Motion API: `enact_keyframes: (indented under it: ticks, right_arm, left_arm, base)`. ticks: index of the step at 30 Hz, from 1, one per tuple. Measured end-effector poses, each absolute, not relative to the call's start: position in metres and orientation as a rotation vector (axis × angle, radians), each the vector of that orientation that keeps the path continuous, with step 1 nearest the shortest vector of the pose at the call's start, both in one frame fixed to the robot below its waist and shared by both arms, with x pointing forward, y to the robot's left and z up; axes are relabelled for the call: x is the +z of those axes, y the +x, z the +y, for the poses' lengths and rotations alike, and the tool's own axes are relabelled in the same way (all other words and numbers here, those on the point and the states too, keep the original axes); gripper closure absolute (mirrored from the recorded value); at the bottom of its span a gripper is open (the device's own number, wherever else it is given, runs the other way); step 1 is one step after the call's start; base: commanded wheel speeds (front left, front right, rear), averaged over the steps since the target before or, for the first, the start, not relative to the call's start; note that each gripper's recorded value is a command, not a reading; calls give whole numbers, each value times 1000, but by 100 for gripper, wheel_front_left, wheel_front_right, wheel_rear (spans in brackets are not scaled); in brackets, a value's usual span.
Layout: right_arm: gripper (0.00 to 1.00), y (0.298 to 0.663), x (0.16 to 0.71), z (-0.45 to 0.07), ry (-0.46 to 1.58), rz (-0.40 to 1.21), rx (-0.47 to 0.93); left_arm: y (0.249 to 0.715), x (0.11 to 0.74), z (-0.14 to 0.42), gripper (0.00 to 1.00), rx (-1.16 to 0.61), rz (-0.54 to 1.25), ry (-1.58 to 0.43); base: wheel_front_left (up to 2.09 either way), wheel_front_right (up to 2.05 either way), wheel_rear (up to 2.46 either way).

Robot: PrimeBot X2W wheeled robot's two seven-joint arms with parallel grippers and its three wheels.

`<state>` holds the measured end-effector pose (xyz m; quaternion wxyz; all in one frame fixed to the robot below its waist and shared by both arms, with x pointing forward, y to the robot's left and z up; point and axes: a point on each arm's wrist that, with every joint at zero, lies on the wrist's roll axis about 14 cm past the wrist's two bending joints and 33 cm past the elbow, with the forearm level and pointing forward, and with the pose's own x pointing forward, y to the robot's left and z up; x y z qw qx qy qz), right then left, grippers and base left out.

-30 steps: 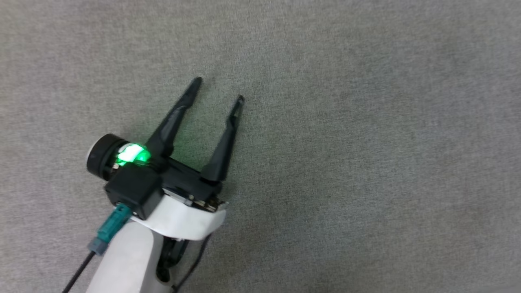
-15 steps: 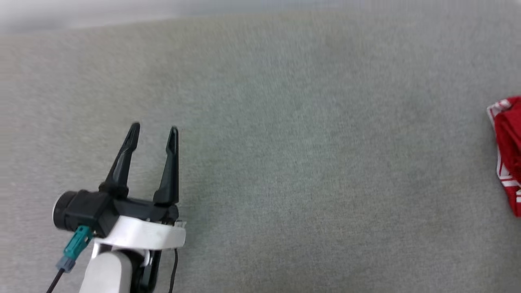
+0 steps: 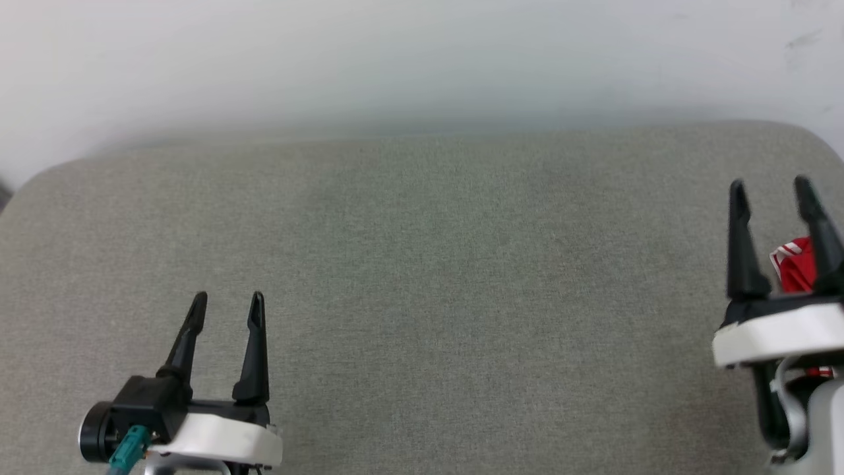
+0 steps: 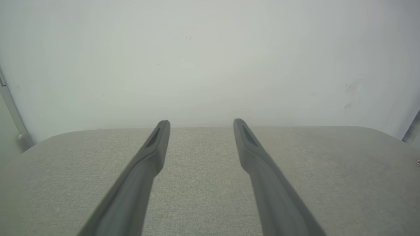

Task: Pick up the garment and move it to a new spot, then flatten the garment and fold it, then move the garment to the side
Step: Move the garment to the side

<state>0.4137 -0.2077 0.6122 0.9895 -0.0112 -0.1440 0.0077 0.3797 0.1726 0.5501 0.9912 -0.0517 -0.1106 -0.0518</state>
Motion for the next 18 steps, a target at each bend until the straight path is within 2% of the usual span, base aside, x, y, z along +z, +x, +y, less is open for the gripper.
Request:
enact_keyframes:
  ticks: [6, 18]
  right_arm:
    - [0, 398, 581, -187, 63, -257, 65]
    - [0, 378, 524, -172, 98, -130, 90]
  left_arm:
    - [366, 542, 180, 0, -71, -197, -98]
    - [354, 529, 191, 0, -30, -161, -116]
  base:
    - [0, 0, 0]
    - [0, 0, 0]
